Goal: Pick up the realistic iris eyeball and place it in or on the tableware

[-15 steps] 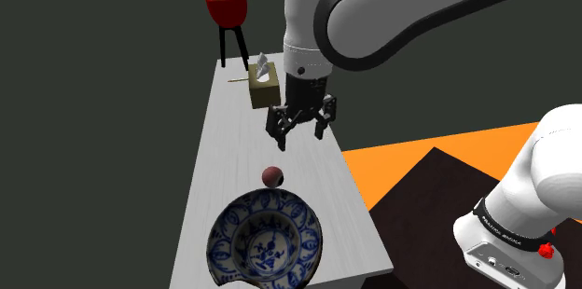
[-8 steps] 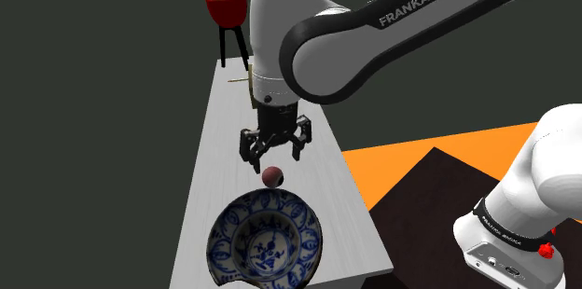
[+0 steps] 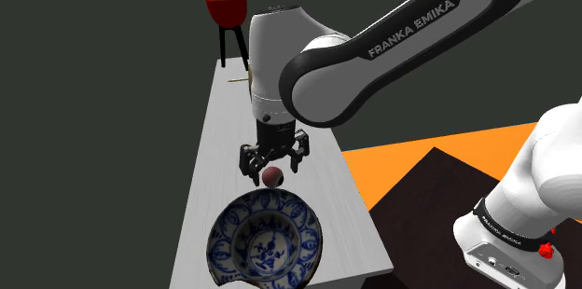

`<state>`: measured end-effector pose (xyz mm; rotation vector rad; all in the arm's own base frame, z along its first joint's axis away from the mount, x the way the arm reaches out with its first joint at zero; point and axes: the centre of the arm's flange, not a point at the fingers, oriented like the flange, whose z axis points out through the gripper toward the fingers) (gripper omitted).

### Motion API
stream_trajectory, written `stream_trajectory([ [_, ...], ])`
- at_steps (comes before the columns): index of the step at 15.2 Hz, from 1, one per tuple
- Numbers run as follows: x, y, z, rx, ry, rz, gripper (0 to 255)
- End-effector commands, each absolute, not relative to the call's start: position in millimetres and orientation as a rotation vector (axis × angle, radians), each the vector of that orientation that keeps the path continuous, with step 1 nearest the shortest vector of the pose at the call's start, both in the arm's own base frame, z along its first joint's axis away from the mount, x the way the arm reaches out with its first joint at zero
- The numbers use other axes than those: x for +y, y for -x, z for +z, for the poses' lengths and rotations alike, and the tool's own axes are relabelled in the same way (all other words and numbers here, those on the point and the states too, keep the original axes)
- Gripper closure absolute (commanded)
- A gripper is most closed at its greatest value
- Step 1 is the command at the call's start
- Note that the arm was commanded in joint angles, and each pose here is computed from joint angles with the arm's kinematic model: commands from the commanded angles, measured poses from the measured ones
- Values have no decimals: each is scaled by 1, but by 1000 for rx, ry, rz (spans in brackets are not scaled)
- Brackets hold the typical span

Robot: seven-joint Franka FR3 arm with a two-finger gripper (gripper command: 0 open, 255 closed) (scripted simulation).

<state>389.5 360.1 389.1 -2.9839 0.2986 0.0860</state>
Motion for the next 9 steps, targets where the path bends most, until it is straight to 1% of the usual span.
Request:
stream_trajectory([
  [1, 361, -390, 388, 299, 2984, 86, 0],
  [5, 361, -390, 388, 299, 2984, 86, 0],
  [6, 361, -390, 388, 299, 2984, 86, 255],
  [9, 361, -390, 388, 299, 2984, 86, 255],
])
